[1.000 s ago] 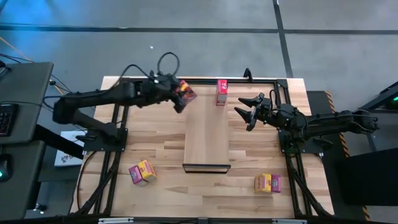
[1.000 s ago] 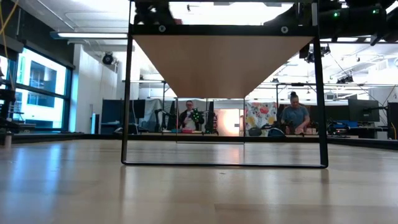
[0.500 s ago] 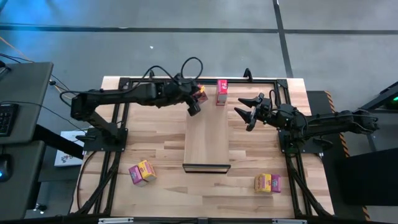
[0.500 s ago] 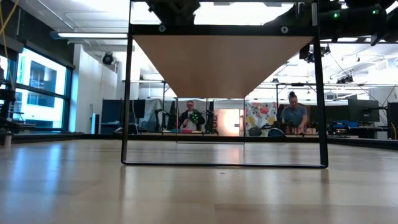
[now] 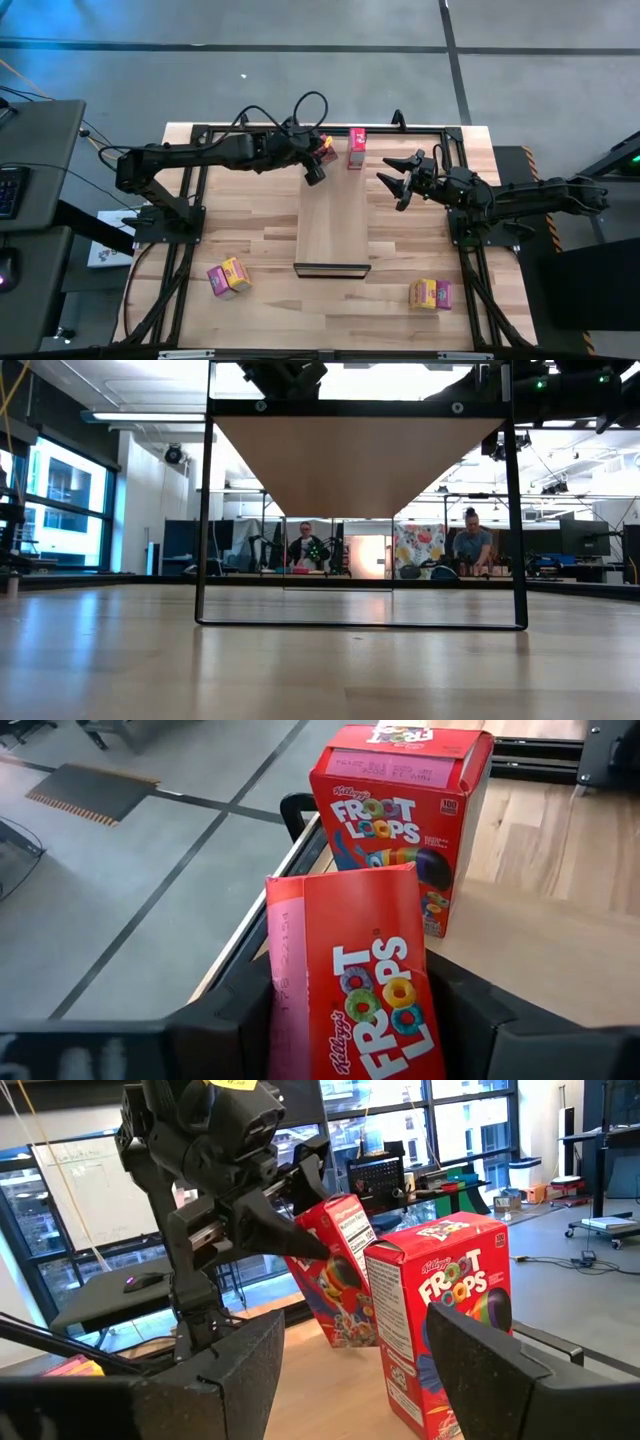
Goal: Stack cereal on shelf
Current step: Put the red cereal box on the shelf aligned with the other red cereal box
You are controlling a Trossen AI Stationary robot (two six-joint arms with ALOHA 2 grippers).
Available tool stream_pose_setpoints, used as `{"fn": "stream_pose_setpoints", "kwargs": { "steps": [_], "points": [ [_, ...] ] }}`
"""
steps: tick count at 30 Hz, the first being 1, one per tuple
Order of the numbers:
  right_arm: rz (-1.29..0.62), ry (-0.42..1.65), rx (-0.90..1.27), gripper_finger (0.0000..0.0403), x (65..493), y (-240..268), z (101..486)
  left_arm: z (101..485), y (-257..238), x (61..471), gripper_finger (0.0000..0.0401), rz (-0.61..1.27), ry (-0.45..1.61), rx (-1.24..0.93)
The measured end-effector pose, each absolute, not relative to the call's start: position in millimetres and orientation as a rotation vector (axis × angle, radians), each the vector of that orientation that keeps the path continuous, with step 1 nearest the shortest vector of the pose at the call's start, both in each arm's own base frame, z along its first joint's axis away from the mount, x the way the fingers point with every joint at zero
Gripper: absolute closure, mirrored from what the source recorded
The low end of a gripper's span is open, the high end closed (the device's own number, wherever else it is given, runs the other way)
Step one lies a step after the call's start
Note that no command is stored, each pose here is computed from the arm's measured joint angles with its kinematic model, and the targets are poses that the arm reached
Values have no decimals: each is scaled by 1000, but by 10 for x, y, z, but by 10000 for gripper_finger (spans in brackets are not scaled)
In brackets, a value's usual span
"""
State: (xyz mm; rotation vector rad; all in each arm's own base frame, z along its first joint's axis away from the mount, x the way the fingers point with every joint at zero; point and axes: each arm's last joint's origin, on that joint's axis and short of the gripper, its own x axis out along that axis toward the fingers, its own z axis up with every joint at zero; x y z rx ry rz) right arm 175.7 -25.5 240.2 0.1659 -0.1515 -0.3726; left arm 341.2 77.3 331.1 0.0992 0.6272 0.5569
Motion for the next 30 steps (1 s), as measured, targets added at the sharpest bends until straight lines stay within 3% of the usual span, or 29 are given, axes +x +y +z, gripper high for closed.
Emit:
{"fn": "stream_pose_setpoints", "kwargs": {
  "steps": [11,19,30],
  "points": [
    [-373,-151,166,165,1757,-255,2402,3311,817,3402,174,568,628,95],
    [-373,-151,166,165,1757,-255,2402,3330,844,3394,164,556,617,94],
    [-373,-146,165,165,1757,-255,2397,3780,769,3042,166,559,478,113]
  ]
}}
